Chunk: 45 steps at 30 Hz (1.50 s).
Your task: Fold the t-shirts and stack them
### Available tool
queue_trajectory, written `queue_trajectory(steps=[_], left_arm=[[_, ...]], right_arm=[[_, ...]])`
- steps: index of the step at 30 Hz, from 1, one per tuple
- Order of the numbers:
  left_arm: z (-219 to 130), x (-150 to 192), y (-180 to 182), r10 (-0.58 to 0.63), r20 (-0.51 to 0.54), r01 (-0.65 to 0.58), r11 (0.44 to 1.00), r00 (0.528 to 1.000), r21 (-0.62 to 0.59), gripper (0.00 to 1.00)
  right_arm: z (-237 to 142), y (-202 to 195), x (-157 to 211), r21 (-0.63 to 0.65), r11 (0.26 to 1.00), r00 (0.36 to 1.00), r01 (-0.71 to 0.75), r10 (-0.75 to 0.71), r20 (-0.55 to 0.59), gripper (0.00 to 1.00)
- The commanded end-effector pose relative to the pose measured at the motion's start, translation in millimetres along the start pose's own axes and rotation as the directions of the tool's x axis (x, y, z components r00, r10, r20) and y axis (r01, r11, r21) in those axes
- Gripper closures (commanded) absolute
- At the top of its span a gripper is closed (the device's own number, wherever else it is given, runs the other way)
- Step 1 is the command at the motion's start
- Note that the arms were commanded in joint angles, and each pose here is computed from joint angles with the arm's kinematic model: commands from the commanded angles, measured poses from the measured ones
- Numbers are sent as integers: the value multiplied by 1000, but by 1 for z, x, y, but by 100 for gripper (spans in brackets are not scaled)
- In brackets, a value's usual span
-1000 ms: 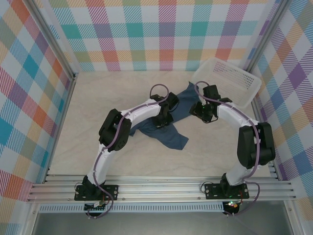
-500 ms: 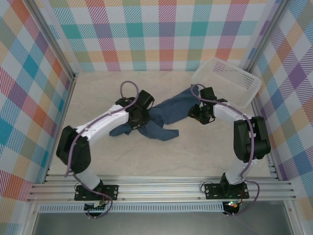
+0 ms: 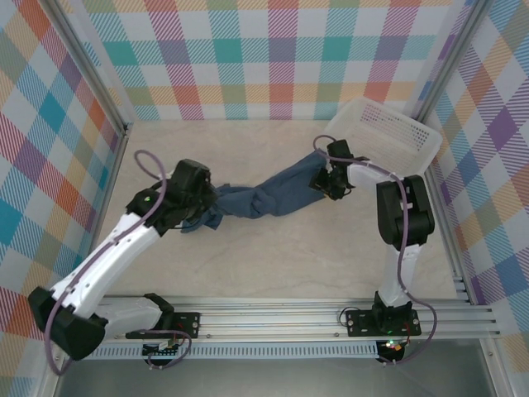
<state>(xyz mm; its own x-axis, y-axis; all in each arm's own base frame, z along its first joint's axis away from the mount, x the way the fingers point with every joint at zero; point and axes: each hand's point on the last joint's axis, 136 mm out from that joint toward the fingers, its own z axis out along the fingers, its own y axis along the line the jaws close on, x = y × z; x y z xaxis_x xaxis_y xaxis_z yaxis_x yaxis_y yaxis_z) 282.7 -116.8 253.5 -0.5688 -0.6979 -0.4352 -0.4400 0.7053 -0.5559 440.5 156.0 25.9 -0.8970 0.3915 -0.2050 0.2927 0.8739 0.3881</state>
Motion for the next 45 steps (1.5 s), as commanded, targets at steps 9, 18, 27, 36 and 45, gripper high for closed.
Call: queue_trajectory(steps=[9, 18, 27, 36, 45], left_arm=[[-32, -53, -9, -70, 102, 63, 995, 992, 77, 100], [-57, -79, -50, -54, 144, 19, 972, 988, 234, 100], [-58, -71, -49, -53, 113, 23, 968, 992, 249, 100], [-66, -70, -44, -48, 118, 17, 967, 992, 255, 100], [-69, -70, -43, -48, 123, 15, 966, 991, 257, 100]], right_arm=[[-51, 21, 4, -50, 998, 991, -46, 52, 121, 100], [-118, 33, 20, -146, 988, 983, 38, -11, 184, 100], [-46, 72, 102, -185, 977, 991, -106, 90, -95, 47], [-3, 45, 87, 105, 986, 989, -130, 136, -54, 49], [36, 47, 88, 137, 972, 975, -190, 203, -93, 76]])
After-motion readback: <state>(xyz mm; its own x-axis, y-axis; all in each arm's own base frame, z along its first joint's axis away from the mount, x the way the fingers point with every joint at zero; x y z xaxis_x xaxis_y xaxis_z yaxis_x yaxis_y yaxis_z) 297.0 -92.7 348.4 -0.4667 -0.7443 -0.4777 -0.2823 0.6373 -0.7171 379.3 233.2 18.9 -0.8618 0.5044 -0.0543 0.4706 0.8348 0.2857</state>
